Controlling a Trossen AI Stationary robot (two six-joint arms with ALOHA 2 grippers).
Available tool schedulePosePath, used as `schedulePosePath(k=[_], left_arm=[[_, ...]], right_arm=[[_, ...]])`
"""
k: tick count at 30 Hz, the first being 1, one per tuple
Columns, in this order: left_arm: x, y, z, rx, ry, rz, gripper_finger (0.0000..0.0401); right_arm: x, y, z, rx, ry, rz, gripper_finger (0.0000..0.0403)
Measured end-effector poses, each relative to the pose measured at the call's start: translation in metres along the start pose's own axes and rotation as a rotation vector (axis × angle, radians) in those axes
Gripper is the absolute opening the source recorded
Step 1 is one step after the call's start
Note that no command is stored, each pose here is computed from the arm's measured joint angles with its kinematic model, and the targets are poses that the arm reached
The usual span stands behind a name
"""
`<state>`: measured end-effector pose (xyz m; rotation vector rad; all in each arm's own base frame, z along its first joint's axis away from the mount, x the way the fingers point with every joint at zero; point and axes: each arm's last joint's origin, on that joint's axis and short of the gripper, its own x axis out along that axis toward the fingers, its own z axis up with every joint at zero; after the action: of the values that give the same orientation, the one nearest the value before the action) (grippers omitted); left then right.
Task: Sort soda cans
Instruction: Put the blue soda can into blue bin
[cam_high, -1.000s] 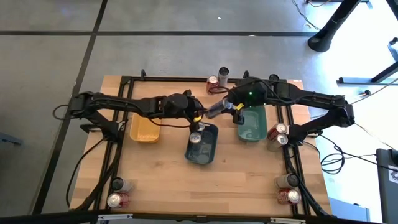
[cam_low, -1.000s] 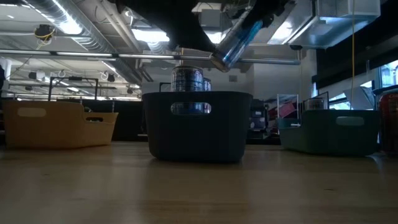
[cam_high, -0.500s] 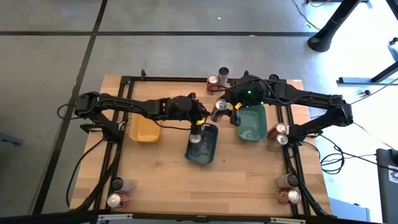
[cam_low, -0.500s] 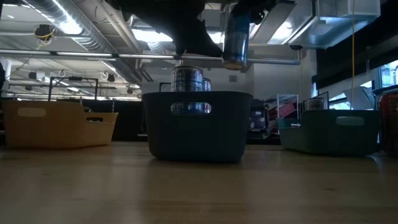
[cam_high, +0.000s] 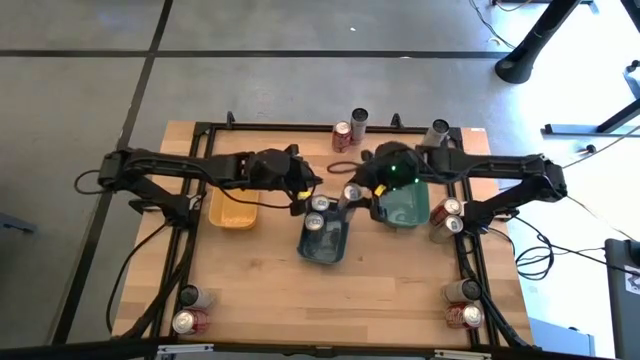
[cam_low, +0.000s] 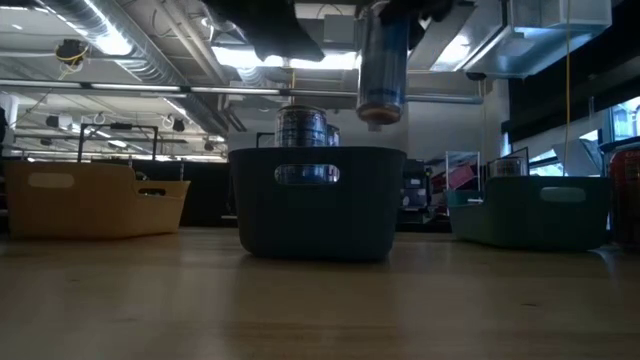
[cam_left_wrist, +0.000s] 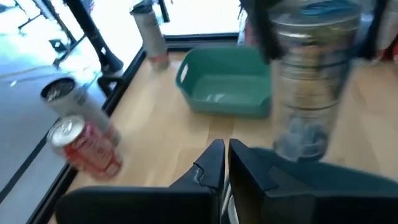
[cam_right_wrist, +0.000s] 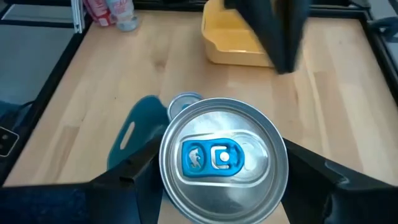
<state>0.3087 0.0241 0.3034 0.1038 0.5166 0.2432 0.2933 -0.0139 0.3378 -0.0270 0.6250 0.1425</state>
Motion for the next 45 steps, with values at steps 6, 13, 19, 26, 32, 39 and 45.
schedulePosePath(k=[6, 13, 19, 26, 32, 39, 45], left_arm=[[0.000, 0.000, -0.004, -0.012, 0.045, 0.013, 0.0012], [0.000, 0.000, -0.004, -0.026, 0.043, 0.015, 0.0014], [0.001, 0.000, -0.006, -0.021, 0.060, 0.014, 0.0015], [0.001, 0.000, -0.007, -0.016, 0.070, 0.013, 0.0015], [0.001, 0.000, -0.007, 0.005, 0.072, 0.012, 0.0015], [0.001, 0.000, -0.007, 0.005, 0.072, 0.012, 0.0015], [0.001, 0.000, -0.007, 0.004, 0.072, 0.012, 0.0015]], right_arm=[[0.027, 0.001, -0.018, 0.018, -0.009, -0.006, 0.0241], [0.054, -0.004, -0.033, 0.045, 0.041, -0.043, 0.0241], [0.078, -0.008, -0.046, 0.039, 0.129, -0.078, 0.0241], [0.102, -0.013, -0.059, 0.029, 0.207, -0.147, 0.0241], [0.111, -0.015, -0.061, -0.026, 0.204, -0.178, 0.0241], [0.110, -0.024, -0.060, -0.091, 0.202, -0.274, 0.0241], [0.108, -0.036, -0.063, -0.038, 0.205, -0.264, 0.0241]])
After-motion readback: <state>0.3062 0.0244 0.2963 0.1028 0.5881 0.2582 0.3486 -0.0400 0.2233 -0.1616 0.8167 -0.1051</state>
